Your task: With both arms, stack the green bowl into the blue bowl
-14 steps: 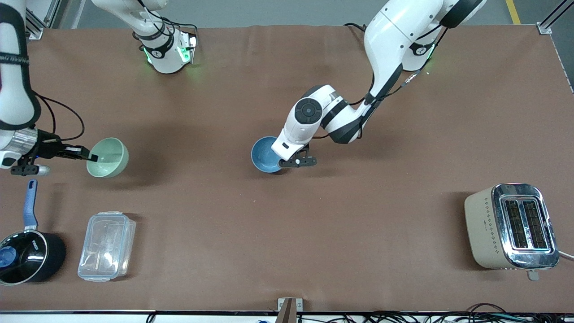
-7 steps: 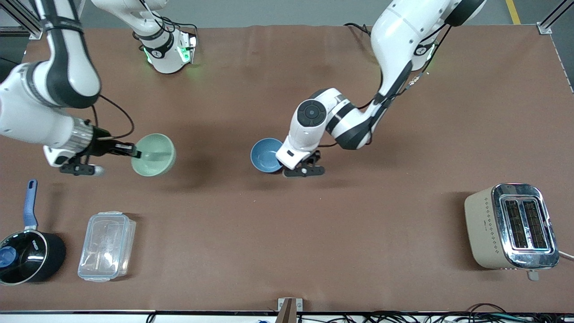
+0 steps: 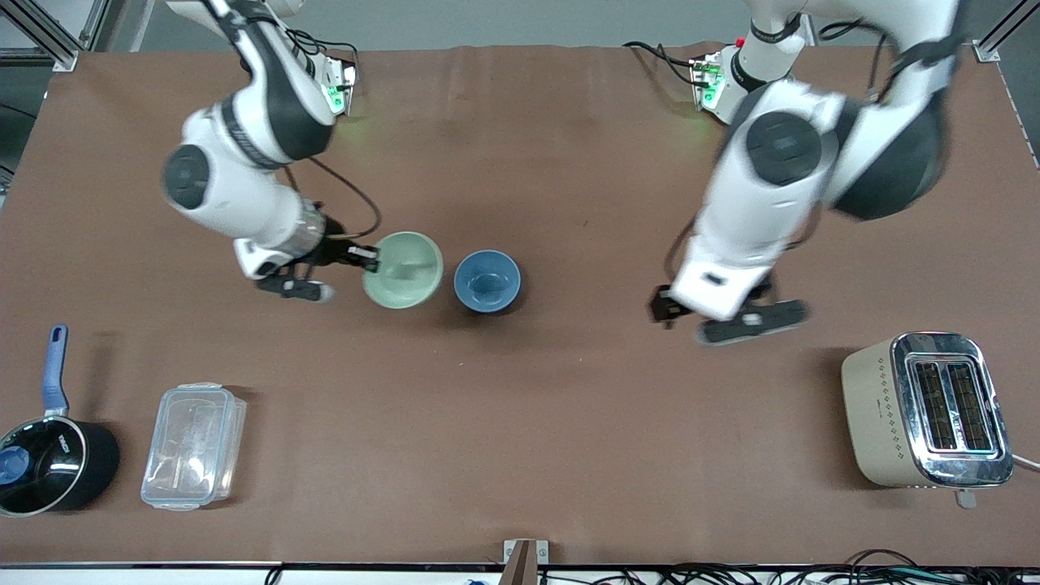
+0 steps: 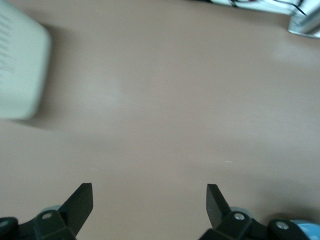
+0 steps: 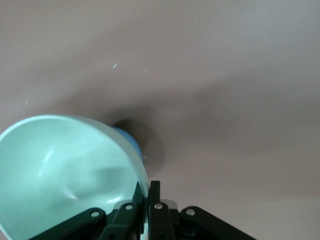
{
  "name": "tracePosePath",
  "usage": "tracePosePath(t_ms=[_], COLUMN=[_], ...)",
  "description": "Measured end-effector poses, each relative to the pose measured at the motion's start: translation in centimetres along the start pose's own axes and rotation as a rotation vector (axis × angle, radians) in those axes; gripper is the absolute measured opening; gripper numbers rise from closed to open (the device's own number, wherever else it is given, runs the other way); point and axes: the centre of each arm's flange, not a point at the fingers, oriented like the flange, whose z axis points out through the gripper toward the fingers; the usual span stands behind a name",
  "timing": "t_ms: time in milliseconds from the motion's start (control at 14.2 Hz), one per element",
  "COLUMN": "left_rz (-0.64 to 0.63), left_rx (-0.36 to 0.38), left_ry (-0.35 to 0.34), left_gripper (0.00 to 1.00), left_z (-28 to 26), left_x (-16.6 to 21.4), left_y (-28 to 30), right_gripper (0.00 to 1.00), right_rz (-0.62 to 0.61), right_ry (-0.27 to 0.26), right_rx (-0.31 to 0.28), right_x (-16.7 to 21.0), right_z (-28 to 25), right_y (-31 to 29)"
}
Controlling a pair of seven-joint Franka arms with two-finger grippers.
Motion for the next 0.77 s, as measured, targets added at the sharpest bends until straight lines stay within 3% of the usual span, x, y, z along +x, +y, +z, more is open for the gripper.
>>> tracePosePath(t_ms=[351, 772], left_rz=[0.112, 0.204], left_rx=[-0.033, -0.043], left_ry=[-0.087, -0.121], left_gripper=[1.0, 1.0], left_z=[-5.5, -9.2], left_x=[1.4, -1.7], left_y=[-13.0, -16.0], right_gripper=[0.04, 0.05], right_rz=[0.011, -0.014], right_ry=[-0.026, -0.046], right_rx=[0.04, 0.059], right_x=[0.7, -0.8], right_z=[8.6, 13.9], right_y=[-0.9, -2.4])
